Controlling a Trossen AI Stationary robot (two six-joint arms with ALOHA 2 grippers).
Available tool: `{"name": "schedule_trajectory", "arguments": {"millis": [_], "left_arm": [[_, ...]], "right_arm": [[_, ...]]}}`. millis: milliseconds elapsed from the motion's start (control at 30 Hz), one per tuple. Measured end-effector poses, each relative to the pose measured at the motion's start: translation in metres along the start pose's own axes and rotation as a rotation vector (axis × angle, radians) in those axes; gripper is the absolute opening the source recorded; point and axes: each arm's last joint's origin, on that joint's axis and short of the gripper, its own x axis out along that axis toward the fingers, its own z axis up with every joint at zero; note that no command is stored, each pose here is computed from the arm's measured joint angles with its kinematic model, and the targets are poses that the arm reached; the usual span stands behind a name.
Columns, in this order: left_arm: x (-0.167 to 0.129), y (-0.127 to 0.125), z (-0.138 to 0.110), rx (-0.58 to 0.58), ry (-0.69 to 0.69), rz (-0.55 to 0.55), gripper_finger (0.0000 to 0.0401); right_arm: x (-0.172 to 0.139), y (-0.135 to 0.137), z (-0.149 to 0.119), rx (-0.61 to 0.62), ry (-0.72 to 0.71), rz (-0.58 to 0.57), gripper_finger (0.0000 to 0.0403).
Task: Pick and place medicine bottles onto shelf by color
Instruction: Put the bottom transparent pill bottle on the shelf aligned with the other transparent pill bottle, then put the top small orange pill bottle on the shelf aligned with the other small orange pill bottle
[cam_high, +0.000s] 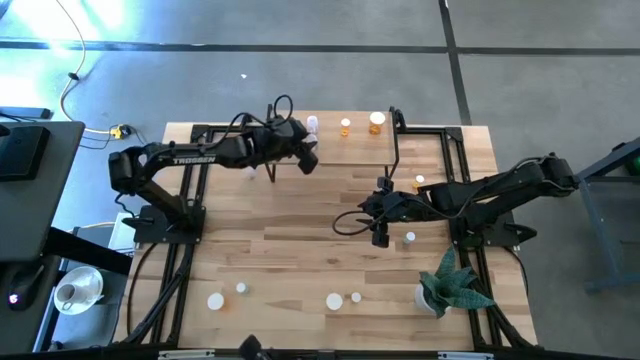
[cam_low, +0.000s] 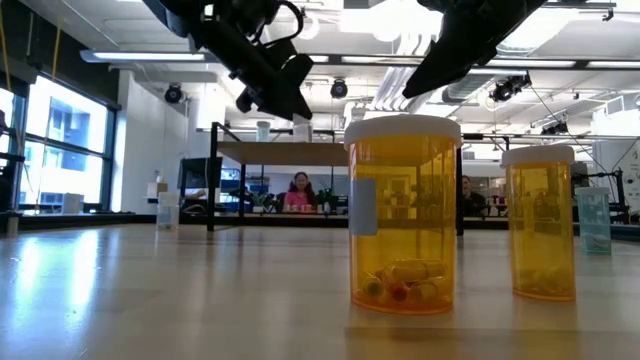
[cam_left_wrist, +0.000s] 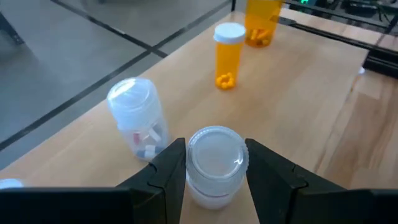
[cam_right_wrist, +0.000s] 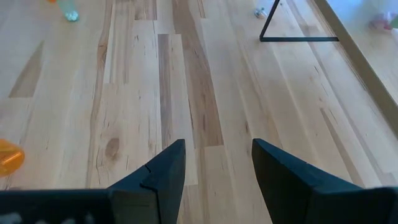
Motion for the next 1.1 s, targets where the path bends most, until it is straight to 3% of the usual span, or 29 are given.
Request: {"name": "schedule_trajectory", "arguments": {"millis": [300,1100], "left_arm": [[0.0032,0.0047,-0.0006,-0.022,0.005,0.014,0.0133],[0.0022,0.0044,0.0022,-0.051,-0.009,0.011,0.0206]], "right_arm": [[0.0000,0.0000,0.0000,0.000,0.000,0.000,0.0177],[0.0000,-0.0001,0.0000,0.000,0.000,0.000,0.0177]]}}
